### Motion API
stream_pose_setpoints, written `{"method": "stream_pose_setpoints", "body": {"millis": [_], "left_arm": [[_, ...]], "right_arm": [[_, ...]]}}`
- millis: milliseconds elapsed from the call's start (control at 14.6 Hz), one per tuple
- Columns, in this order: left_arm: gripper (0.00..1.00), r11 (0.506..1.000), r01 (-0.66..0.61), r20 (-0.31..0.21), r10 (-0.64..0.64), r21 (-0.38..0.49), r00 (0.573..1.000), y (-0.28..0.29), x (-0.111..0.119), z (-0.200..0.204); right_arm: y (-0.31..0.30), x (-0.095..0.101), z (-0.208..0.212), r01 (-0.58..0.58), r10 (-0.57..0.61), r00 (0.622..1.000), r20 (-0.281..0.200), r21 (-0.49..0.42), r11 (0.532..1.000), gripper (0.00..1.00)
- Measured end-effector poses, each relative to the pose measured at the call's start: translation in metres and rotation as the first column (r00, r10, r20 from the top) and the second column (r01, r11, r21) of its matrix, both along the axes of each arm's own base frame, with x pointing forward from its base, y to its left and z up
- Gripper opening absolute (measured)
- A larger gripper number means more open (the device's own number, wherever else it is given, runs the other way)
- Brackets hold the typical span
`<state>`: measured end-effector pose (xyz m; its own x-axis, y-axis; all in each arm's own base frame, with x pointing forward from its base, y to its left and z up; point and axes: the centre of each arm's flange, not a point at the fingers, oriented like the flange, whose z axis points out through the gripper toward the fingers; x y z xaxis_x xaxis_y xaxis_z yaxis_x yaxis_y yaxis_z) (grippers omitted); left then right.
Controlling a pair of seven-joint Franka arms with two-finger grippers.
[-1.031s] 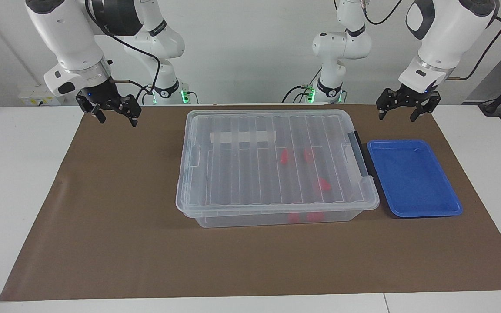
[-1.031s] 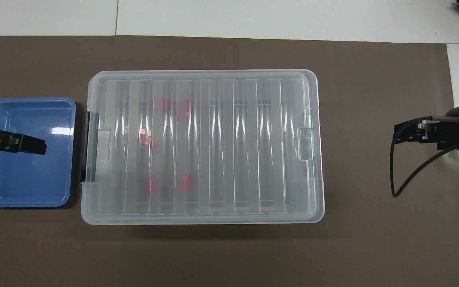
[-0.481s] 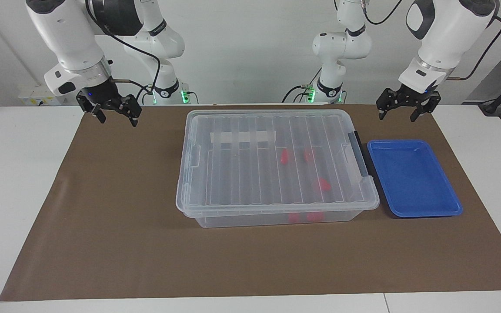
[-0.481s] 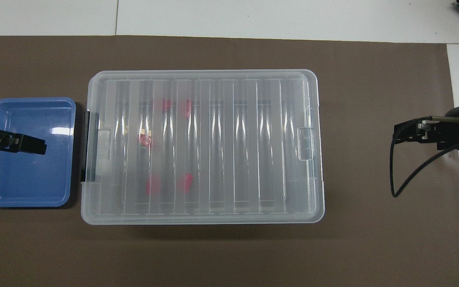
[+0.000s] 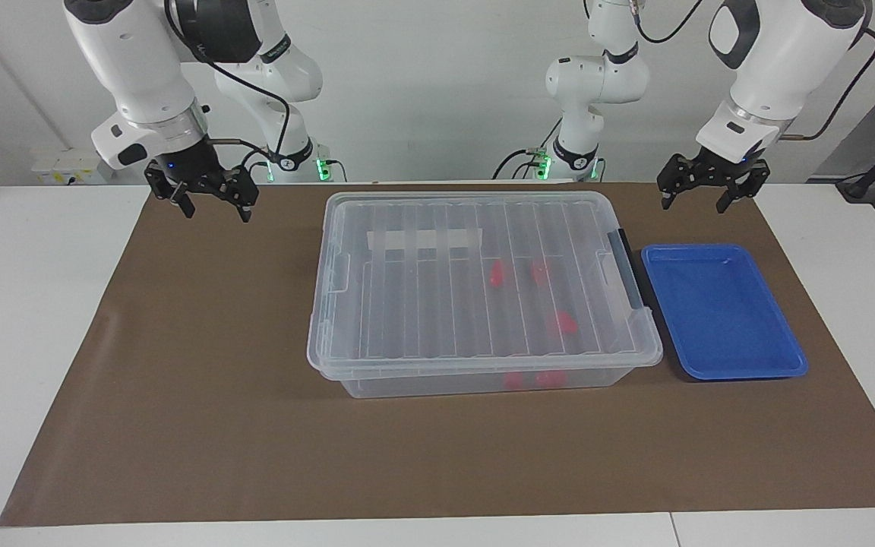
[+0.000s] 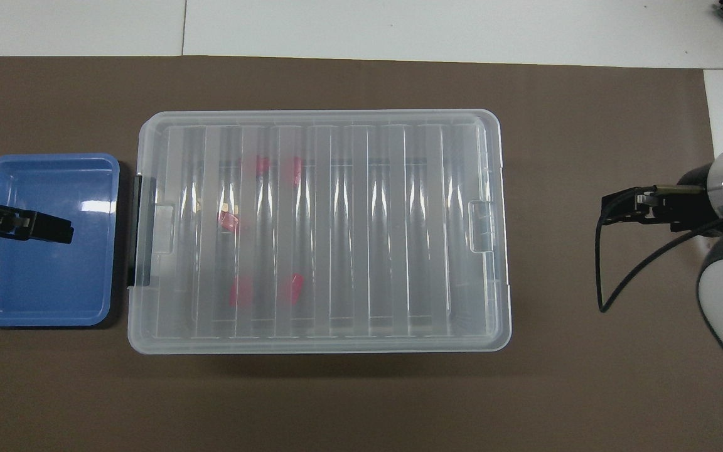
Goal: Place red block in blue tray from box
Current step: 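Reach the right gripper toward the near edge of the clear lid, then grasp the clear lid edge with the right gripper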
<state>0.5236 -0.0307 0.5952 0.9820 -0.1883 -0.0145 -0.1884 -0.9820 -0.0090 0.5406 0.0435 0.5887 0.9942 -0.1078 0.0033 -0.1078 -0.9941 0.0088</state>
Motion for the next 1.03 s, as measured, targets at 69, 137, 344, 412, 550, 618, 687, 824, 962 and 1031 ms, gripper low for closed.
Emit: {"method": "stream_pose_setpoints", "body": {"millis": [69,137,344,412,550,618,687,824,962,1031], "left_arm": [[1.00,1.000,0.000,0.000,0.000,0.000,1.000,0.000,0.000,0.000],[1.00,1.000,0.000,0.000,0.000,0.000,1.000,0.000,0.000,0.000],[1.00,1.000,0.000,0.000,0.000,0.000,1.000,0.000,0.000,0.000],[1.00,1.000,0.000,0.000,0.000,0.000,1.000,0.000,0.000,0.000],[1.00,1.000,0.000,0.000,0.000,0.000,1.000,0.000,0.000,0.000],[1.00,1.000,0.000,0.000,0.000,0.000,1.000,0.000,0.000,0.000],[1.00,1.000,0.000,0.000,0.000,0.000,1.000,0.000,0.000,0.000],[1.00,1.000,0.000,0.000,0.000,0.000,1.000,0.000,0.000,0.000],[1.00,1.000,0.000,0.000,0.000,0.000,1.000,0.000,0.000,0.000],[1.00,1.000,0.000,0.000,0.000,0.000,1.000,0.000,0.000,0.000]], "right_arm": [[0.011,0.000,-0.006,-0.019,0.019,1.000,0.007,0.000,1.000,1.00],[0.024,0.000,-0.014,-0.033,0.033,0.999,0.011,0.001,0.999,1.00],[0.070,-0.005,-0.036,-0.030,0.030,0.999,0.024,0.004,1.000,1.00],[0.082,-0.007,-0.043,-0.029,0.029,0.999,0.031,0.006,1.000,1.00],[0.098,-0.011,-0.056,-0.022,0.022,0.999,0.039,0.009,1.000,1.00],[0.102,-0.012,-0.061,-0.021,0.020,0.999,0.036,0.009,1.000,1.00],[0.105,-0.014,-0.066,-0.018,0.018,0.999,0.035,0.009,1.000,1.00],[0.105,-0.014,-0.074,-0.019,0.018,0.999,0.034,0.009,1.000,1.00],[0.104,-0.015,-0.077,-0.018,0.017,0.999,0.030,0.008,1.000,1.00],[0.104,-0.015,-0.078,-0.018,0.017,0.999,0.029,0.008,1.000,1.00]]}}
